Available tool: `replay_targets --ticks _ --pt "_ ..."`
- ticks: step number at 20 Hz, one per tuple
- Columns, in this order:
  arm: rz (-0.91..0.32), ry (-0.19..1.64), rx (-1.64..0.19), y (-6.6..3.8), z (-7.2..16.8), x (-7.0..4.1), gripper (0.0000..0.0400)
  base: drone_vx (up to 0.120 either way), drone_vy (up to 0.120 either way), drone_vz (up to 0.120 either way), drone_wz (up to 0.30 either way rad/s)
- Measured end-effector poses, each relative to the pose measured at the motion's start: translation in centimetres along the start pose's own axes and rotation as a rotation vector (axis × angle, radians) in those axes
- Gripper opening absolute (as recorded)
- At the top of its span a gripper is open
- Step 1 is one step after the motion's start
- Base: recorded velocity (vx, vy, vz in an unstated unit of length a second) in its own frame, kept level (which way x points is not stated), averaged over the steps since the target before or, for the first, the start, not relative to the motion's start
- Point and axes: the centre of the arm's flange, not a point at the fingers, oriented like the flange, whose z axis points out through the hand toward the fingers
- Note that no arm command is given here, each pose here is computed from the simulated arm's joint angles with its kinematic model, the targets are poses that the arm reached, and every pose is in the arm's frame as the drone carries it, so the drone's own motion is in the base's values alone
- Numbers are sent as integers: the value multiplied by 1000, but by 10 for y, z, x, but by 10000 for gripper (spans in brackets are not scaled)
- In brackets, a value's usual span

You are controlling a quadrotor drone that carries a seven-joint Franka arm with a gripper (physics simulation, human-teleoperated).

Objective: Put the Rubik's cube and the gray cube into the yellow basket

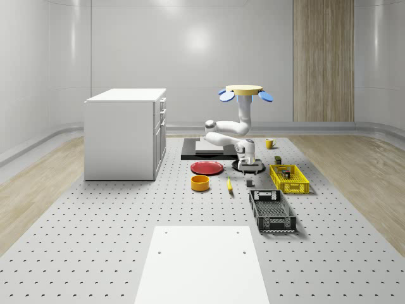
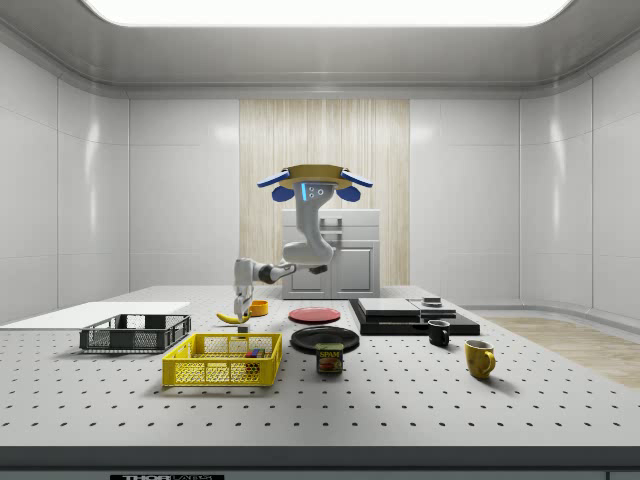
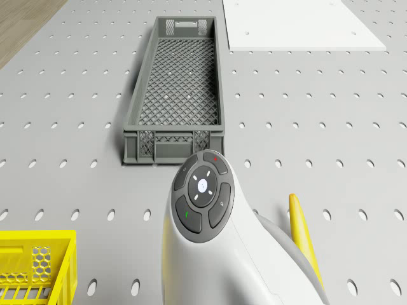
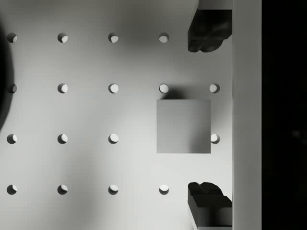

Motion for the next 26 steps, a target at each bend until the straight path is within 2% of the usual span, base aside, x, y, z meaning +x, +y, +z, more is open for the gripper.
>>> replay_targets --ticks 12,17,19,21,26 --pt "0 0 0 5 41 5 400 0 0 0 0" --pt "0 0 0 7 49 7 400 0 0 0 0" --pt "0 0 0 8 51 8 341 0 0 0 0" --pt "0 0 0 8 52 8 305 0 0 0 0" --pt "0 0 0 8 53 8 266 0 0 0 0"
